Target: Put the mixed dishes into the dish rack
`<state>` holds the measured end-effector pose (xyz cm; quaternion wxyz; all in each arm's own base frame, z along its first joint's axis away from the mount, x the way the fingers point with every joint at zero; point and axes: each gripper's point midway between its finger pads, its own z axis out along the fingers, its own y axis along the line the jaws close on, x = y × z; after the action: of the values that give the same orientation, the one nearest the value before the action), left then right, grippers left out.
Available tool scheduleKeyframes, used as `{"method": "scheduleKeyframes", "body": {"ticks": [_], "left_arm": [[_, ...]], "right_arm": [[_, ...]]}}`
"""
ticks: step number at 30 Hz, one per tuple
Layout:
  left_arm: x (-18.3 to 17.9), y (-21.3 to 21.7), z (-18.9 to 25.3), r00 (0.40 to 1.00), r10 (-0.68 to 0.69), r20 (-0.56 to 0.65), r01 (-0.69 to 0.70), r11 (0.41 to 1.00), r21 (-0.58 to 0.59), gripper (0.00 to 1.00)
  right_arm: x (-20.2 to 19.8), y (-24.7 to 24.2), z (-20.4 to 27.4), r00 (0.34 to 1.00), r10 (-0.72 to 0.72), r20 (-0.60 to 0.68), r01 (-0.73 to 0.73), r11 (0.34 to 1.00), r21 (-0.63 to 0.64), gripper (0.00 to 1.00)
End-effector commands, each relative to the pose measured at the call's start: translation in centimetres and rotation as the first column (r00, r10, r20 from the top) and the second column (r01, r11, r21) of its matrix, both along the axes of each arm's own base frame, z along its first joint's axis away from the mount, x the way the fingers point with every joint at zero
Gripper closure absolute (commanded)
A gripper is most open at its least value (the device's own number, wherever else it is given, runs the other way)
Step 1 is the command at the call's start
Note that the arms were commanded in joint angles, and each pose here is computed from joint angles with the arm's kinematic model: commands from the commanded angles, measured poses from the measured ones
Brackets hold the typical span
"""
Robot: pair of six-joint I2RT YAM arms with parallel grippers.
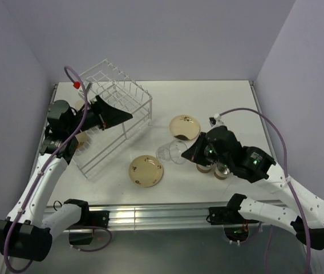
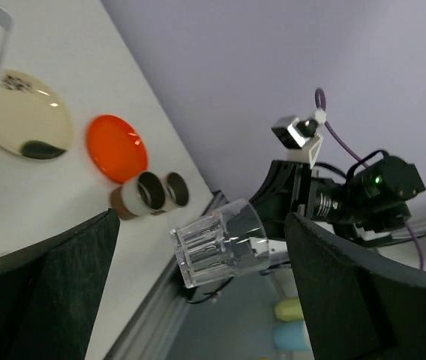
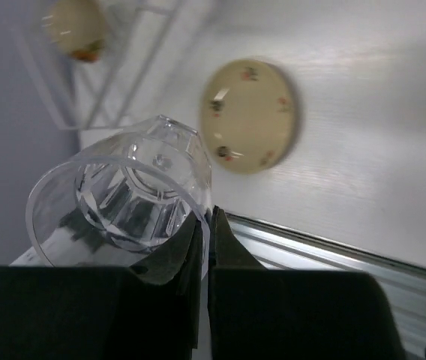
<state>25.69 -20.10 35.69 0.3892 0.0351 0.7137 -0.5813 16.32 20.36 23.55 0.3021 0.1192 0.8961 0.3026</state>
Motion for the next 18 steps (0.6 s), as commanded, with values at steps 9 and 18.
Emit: {"method": "scheduleKeyframes", "body": {"ticks": [9,18], "left_arm": [[-4.6,-4.3,3.4,0.978,-0.206,0.011,0.202,0.944,-0.260,0.01],[-5.8,-5.6,2.8,0.958,-0.267,-0.106,0.221,0.920,-0.323,0.01]], "right_arm": [[0.9,8.9,13.1,0.837,0.421,0.349,-0.535,0.762,0.364,1.00],[0.1,10.2,14.9,0.752,0.522,0.402,-0.659,0.594,0.462,1.00]]}}
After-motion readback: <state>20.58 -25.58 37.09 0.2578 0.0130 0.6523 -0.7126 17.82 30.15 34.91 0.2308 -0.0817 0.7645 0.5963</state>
